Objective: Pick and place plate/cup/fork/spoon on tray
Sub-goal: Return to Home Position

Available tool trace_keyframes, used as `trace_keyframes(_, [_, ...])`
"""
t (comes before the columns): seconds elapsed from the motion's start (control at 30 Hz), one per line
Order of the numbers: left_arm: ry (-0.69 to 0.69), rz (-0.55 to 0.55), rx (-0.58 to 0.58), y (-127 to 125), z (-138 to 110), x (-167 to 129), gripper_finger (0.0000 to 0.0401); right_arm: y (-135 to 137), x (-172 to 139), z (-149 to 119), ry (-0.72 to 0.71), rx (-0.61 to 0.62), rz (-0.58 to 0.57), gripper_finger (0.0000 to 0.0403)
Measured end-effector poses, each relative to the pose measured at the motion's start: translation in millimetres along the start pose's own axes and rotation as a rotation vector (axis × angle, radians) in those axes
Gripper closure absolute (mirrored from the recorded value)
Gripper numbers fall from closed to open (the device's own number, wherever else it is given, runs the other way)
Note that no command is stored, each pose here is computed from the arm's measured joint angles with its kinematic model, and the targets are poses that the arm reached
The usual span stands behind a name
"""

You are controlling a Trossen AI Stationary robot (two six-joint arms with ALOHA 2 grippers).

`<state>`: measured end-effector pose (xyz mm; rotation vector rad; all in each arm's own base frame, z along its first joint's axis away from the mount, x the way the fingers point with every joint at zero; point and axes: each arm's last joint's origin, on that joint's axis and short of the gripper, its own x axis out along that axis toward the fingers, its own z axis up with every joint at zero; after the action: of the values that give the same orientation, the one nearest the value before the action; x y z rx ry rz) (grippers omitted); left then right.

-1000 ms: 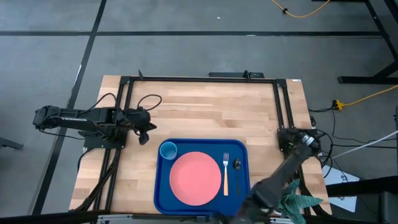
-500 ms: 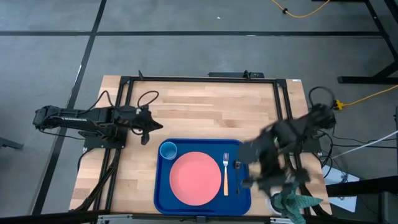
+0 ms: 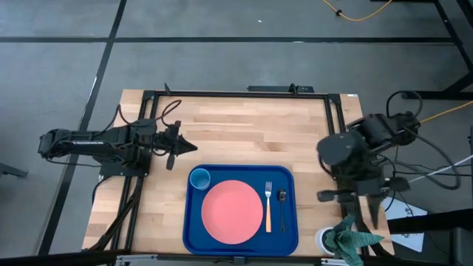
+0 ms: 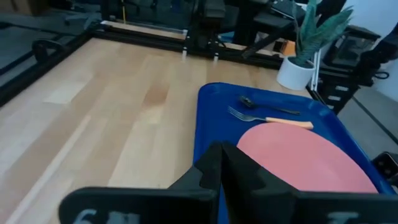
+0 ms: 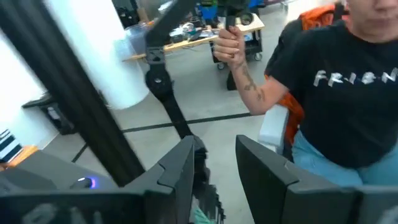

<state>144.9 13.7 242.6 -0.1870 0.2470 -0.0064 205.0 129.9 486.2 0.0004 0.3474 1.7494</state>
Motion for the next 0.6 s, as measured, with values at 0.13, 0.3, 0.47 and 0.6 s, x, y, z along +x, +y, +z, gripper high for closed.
trace_keyframes(0.13, [-0.001,-0.004,-0.005,2,0,-1,0.0401,15,1,4,-0.004,-0.049,0.021,0.0279])
trace_keyframes(0.3, [-0.027,0.027,-0.006,7,3,-4,0.0401,31,-2,5,0.000,-0.007,0.018,0.0279])
trace_keyframes(0.47, [-0.064,0.092,-0.042,15,6,-9,0.0401,71,-25,-11,0.100,0.026,-0.151,0.0279])
trace_keyframes(0.6, [-0.081,0.117,-0.112,19,7,-11,0.0401,116,-43,-23,0.100,-0.057,-0.205,0.0279])
